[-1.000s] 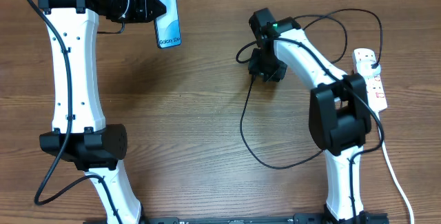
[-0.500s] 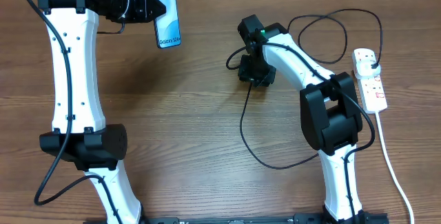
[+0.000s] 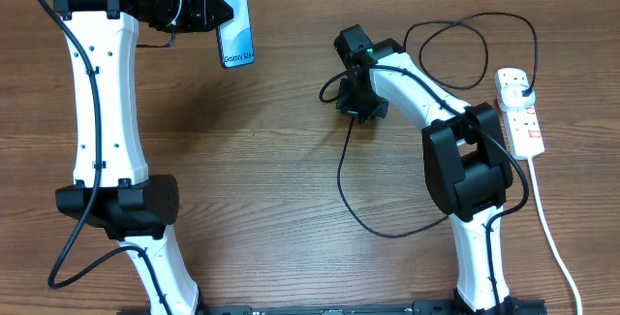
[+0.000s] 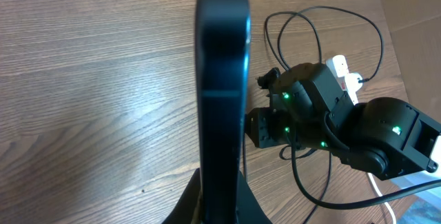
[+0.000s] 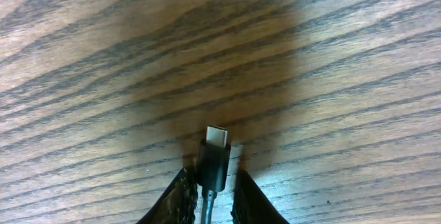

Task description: Plug charger to phone and switch on socket

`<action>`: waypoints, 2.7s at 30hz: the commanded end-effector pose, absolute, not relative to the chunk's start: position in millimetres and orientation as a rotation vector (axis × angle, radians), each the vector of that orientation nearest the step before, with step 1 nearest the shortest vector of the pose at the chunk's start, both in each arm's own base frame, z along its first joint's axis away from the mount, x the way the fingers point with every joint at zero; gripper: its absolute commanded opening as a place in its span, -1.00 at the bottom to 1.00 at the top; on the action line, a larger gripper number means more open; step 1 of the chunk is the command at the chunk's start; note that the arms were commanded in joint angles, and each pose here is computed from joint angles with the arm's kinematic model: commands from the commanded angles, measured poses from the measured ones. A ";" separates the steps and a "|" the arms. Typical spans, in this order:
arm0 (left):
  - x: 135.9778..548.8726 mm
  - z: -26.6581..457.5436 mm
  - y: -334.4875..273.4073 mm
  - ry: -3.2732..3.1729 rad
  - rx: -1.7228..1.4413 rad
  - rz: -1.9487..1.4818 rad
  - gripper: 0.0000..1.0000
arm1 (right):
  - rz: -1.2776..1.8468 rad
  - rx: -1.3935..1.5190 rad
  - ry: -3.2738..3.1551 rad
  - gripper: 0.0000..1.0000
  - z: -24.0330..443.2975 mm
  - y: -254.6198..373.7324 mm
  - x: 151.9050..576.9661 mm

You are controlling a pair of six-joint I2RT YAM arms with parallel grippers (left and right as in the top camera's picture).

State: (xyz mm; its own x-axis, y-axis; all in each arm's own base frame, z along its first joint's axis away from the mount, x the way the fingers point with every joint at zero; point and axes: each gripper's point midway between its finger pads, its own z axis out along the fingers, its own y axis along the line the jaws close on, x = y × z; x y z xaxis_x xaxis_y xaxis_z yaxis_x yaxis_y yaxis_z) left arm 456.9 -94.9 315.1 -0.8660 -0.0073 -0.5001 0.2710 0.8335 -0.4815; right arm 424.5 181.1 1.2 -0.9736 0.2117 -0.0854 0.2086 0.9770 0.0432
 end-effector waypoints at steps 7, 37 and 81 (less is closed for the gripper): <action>455.1 326.6 -96.6 2.484 0.210 -0.765 -0.92 | 0.039 0.342 3.110 -0.79 -21.8 180.3 406.7; 420.0 489.1 -171.3 1.645 0.834 -1.582 -0.92 | 1.609 -0.707 2.216 -0.92 315.9 256.7 344.7; 400.0 427.6 -185.1 1.864 0.761 -1.554 -0.92 | 1.589 -0.891 2.130 -0.93 342.0 282.0 302.6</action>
State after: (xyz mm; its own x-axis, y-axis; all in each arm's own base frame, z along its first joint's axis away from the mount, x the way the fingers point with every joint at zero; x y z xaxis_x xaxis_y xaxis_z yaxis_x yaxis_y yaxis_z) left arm 409.6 -183.3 413.7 -0.7112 0.0539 -0.7009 0.6961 0.1931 -0.6915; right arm 311.5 281.7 323.1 -0.7749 -0.2888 -0.5622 -0.6247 0.2151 0.7506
